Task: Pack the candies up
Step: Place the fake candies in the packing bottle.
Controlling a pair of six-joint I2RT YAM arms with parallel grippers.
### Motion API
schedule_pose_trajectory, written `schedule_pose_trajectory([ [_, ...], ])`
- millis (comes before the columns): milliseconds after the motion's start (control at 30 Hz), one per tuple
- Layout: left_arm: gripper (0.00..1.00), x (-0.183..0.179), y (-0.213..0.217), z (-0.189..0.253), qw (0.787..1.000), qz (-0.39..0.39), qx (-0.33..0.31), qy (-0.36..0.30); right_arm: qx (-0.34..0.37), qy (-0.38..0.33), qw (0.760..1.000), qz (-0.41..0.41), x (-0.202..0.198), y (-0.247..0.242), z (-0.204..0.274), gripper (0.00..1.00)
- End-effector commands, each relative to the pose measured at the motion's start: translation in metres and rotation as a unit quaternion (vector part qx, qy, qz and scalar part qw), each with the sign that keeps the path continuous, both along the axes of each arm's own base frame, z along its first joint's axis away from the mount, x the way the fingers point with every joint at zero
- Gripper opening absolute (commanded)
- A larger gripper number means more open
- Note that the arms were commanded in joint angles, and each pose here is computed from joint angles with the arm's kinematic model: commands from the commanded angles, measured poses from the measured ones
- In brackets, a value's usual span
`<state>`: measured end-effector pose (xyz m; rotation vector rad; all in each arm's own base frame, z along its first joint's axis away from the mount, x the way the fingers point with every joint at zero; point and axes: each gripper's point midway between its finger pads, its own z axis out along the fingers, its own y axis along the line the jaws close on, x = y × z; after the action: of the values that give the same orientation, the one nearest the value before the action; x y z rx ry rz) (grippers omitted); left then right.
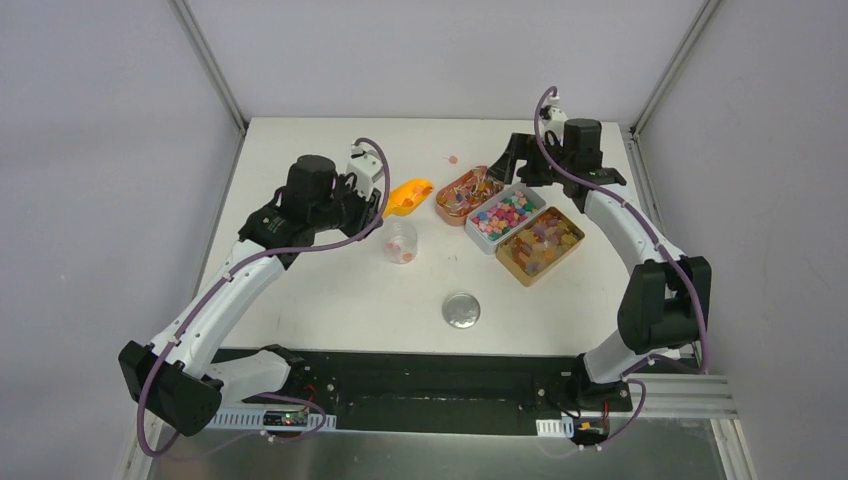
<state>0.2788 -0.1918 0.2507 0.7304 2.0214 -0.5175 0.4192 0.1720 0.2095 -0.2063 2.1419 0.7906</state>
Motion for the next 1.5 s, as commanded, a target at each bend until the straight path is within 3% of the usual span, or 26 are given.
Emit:
schedule_pose_trajectory([
  [0, 0.0, -0.007, 0.013, -0.003, 1.0, 0.02, 0.016, 0.017, -0.005, -0.058, 0.998, 0.005, 0.0, 0.001, 0.033, 1.0],
  [767, 0.0, -0.021, 0.034, -0.046, 0.987, 0.047, 0.096, 0.117, -0.031, -0.089, 0.996, 0.007, -0.005, -0.007, 0.039, 1.0],
  [1467, 0.0, -0.031, 0.052, -0.045, 0.971, 0.06, 0.16, 0.17, -0.031, -0.093, 0.995, 0.008, -0.004, -0.006, 0.041, 1.0],
])
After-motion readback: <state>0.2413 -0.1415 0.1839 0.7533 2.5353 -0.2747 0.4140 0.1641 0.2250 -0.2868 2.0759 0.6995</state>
